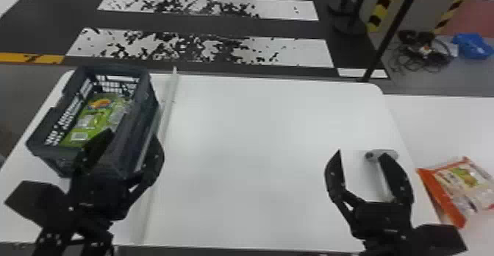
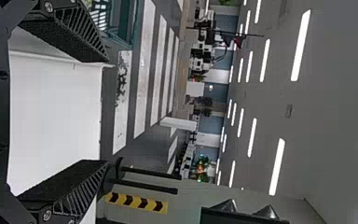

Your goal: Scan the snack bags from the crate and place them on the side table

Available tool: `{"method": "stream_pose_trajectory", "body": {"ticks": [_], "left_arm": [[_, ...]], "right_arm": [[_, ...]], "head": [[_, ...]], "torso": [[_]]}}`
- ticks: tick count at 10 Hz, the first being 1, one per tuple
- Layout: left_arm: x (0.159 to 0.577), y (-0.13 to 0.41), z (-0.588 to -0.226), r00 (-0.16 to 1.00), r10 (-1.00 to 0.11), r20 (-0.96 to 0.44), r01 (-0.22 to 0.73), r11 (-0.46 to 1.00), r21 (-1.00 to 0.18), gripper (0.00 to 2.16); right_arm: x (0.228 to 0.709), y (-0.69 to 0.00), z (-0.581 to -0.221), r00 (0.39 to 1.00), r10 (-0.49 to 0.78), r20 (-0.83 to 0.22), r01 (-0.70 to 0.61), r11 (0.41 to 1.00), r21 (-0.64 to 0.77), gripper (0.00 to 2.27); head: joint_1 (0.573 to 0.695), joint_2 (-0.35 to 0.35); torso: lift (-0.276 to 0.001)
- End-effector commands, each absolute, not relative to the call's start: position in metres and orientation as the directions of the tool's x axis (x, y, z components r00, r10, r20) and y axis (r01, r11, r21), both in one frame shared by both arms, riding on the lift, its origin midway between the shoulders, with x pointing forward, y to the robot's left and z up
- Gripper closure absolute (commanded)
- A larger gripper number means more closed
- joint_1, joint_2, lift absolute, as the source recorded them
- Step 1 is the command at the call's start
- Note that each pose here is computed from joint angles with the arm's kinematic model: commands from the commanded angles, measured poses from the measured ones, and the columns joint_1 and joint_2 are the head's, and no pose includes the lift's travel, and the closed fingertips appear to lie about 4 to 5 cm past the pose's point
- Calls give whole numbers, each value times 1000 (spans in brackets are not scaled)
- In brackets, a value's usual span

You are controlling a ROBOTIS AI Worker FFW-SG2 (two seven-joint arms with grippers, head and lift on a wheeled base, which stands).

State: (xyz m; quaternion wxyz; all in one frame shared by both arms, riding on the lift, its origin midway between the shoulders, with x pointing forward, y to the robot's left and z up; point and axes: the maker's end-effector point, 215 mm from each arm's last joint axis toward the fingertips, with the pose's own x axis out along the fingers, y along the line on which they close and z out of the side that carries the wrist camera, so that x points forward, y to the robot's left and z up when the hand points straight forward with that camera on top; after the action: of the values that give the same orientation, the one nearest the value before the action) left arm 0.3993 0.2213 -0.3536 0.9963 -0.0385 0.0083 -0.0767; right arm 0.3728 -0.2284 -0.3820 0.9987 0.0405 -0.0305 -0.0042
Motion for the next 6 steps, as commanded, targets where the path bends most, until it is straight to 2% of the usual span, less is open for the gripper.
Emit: {"method": "stream_pose_trajectory", "body": {"ticks": [1,6], "left_arm": [[417,253,-330,992,-127,-15,127,992,-17,100],[488,344,-333,965,-68,-251,93,992,87,161]], "right_arm": [[372,-225,-385,999,-5,51,1,997,83,60],[369,-210,-394,999,28,28,-30,996,83,60]], "head": [[695,-16],[695,127]], "torso": [[-50],[-50]]}}
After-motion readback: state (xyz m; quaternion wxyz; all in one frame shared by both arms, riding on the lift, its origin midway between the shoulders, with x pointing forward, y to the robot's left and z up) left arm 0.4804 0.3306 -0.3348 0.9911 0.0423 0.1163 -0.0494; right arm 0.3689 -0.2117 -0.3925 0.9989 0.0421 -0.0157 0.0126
